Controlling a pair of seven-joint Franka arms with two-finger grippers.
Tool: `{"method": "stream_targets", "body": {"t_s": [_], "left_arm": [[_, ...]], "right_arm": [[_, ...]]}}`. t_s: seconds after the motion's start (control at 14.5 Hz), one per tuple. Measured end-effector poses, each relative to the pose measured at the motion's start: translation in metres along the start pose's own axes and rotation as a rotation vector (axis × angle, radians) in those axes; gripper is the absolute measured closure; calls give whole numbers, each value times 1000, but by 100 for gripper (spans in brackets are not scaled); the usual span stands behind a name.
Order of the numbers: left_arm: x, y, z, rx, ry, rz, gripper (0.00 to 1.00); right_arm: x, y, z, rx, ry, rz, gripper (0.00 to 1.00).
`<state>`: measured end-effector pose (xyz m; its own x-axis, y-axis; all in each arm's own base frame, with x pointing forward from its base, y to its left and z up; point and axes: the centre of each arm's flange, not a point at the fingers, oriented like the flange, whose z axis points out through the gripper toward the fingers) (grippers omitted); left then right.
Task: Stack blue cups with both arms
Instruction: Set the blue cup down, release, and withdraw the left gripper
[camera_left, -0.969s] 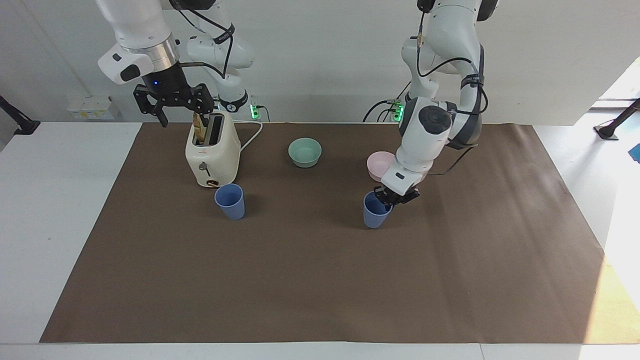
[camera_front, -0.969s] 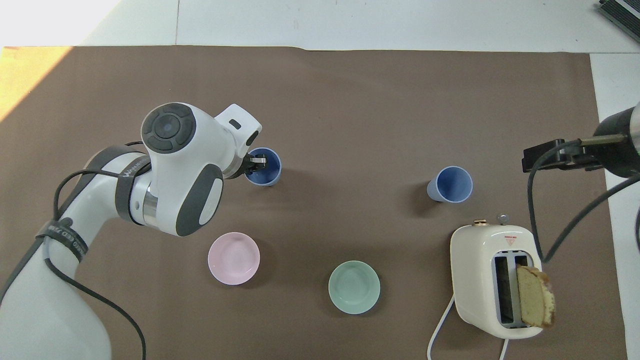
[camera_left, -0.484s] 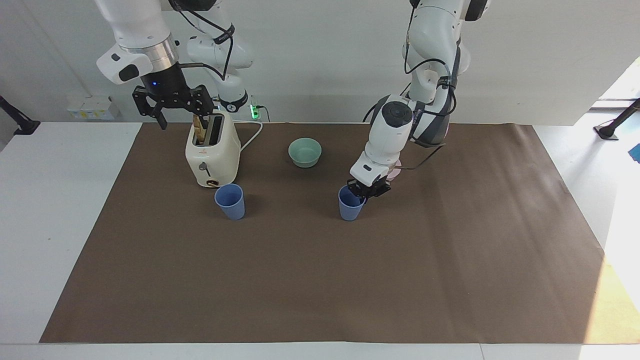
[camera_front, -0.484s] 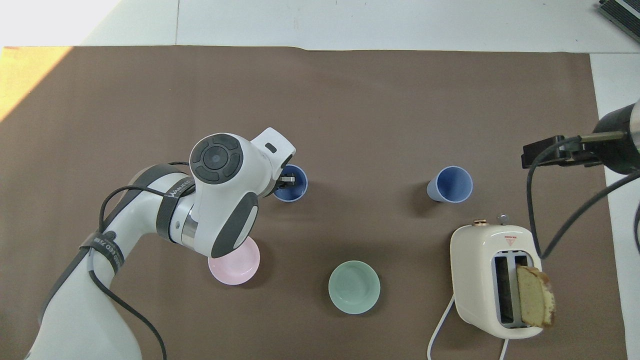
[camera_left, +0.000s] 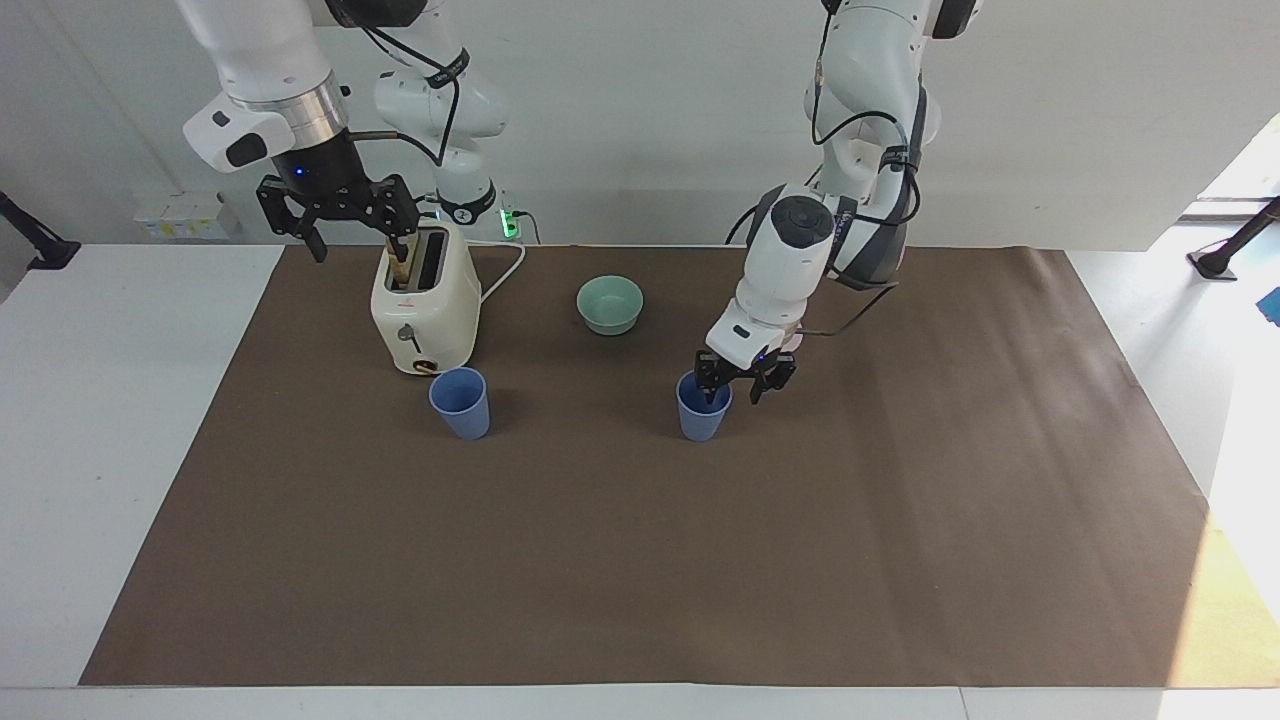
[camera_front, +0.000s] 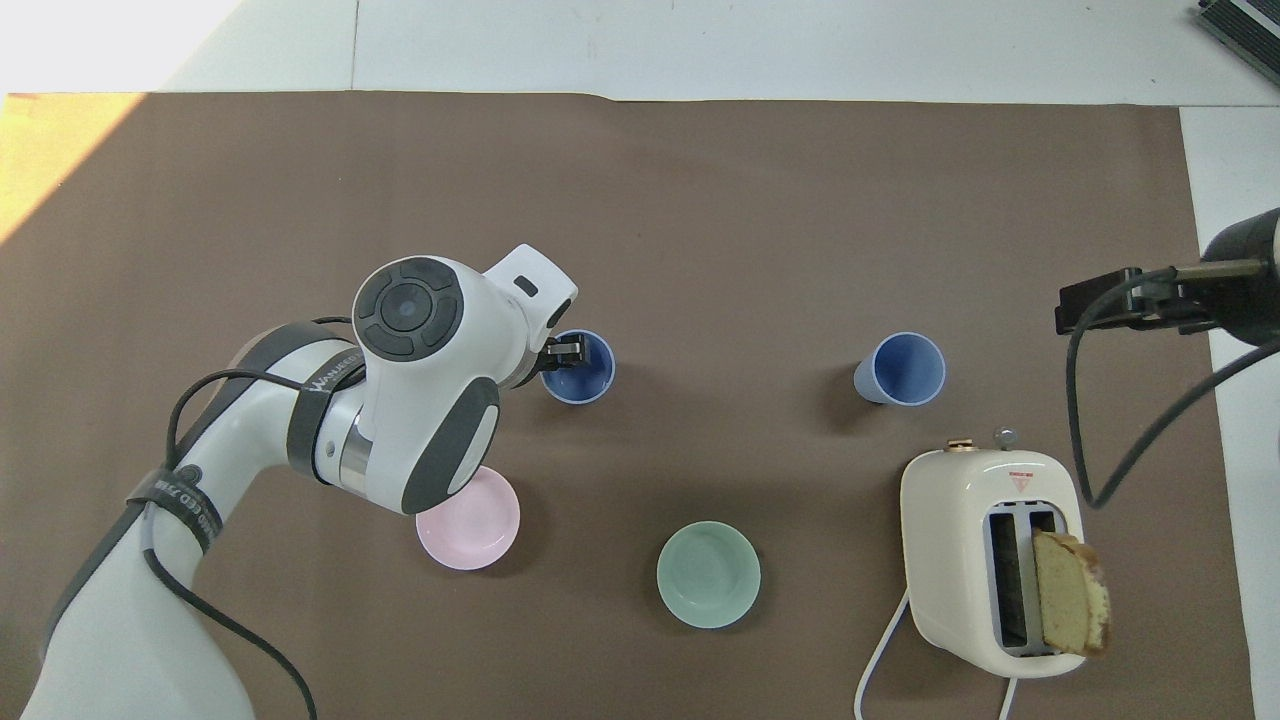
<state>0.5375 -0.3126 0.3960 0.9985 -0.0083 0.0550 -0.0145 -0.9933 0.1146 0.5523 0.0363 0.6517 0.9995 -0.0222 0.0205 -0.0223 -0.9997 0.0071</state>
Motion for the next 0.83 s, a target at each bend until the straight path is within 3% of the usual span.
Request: {"method": "stream_targets", "body": {"t_s": [0.07, 0.48, 0.83], "left_arm": [[4, -11, -14, -1, 4, 12, 1], [21, -126, -116, 16, 17, 121, 0], [35, -214, -177, 42, 25, 164, 0]], "right_arm": [[0, 2, 2, -1, -4, 4, 0], [4, 7, 29, -3, -12, 13, 0], [11, 3, 118, 0, -23, 7, 0]]}}
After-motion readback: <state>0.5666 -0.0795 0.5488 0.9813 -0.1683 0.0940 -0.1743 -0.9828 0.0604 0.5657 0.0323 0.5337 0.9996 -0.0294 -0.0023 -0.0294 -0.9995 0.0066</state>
